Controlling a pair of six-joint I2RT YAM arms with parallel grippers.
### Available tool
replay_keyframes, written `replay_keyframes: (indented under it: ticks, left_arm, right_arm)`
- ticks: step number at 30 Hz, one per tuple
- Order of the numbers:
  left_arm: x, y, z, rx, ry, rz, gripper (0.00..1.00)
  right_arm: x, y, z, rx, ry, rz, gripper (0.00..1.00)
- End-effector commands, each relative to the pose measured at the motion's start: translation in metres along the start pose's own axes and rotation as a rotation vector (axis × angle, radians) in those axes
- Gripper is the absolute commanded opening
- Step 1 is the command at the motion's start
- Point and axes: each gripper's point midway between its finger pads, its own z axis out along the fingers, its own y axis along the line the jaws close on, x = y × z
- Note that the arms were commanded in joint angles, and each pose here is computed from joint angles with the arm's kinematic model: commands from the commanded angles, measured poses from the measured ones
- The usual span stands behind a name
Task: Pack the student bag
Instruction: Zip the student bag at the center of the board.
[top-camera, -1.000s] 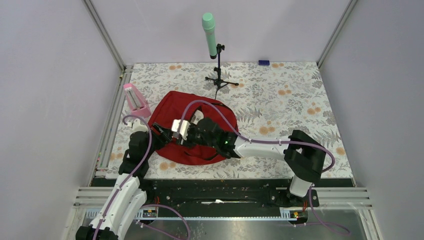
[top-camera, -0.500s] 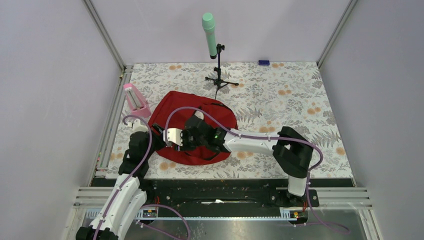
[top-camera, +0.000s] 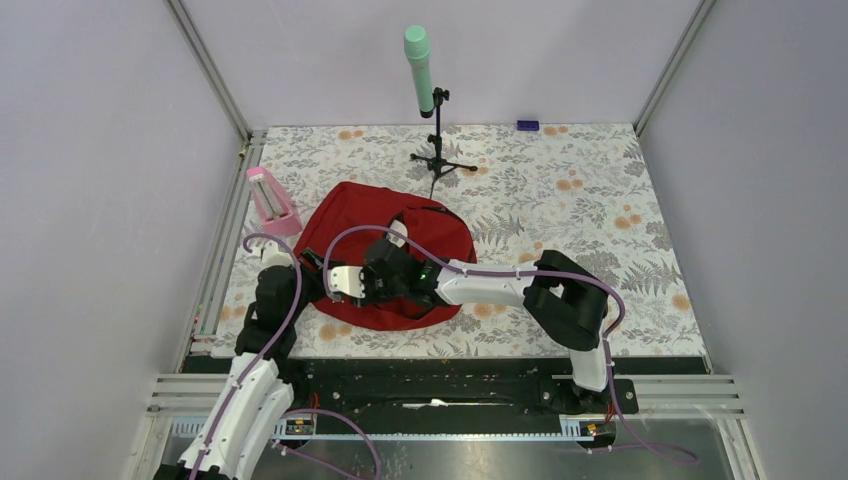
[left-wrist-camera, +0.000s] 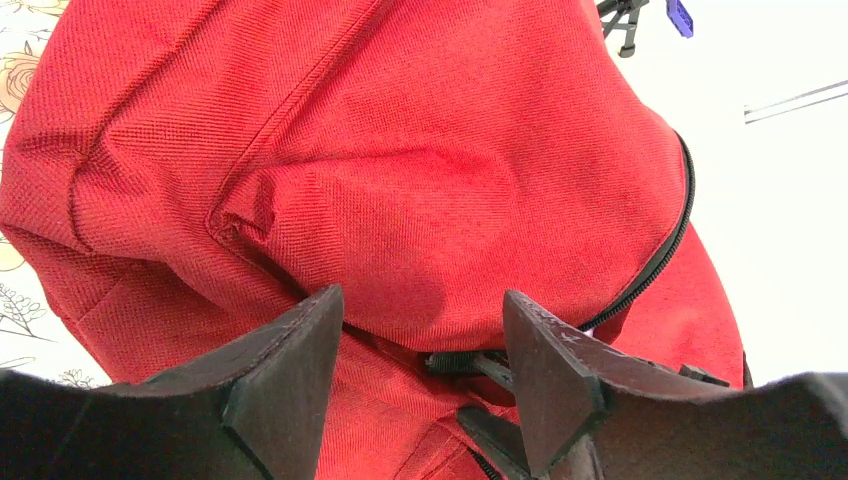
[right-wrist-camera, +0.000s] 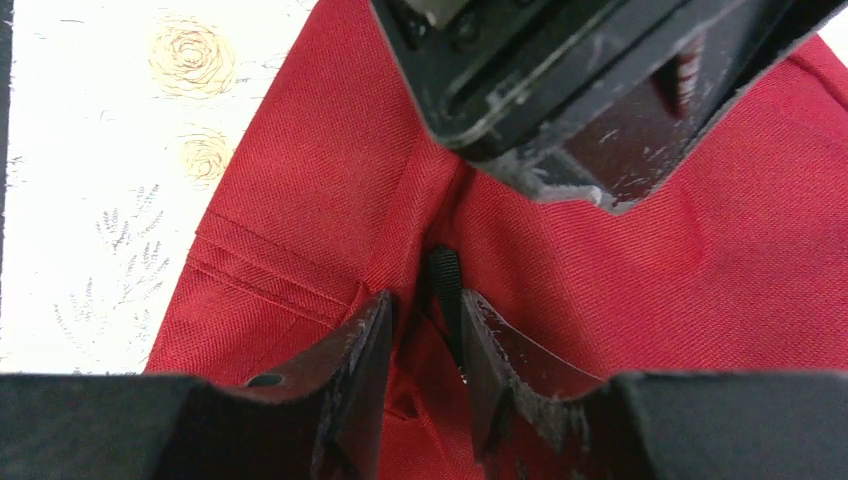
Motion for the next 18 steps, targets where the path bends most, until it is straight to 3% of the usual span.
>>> replay_keyframes:
  ticks: [1, 13, 18]
  left_arm:
    - [-0.011, -0.002, 0.000, 0.002, -0.043, 0.020, 0.60]
    - [-0.011, 0.005, -0.015, -0.033, -0.059, 0.021, 0.61]
    - [0.004, 0.008, -0.017, -0.028, -0.007, -0.016, 0.63]
  right_arm:
    - [-0.018, -0.033, -0.006, 0.120, -0.052, -0.049, 0.38]
    - [-0.038, -0.040, -0.019, 0.122, -0.097, -0.044, 0.38]
    - [-0.042, -0.047, -0.021, 0.143, -0.111, -0.031, 0.37]
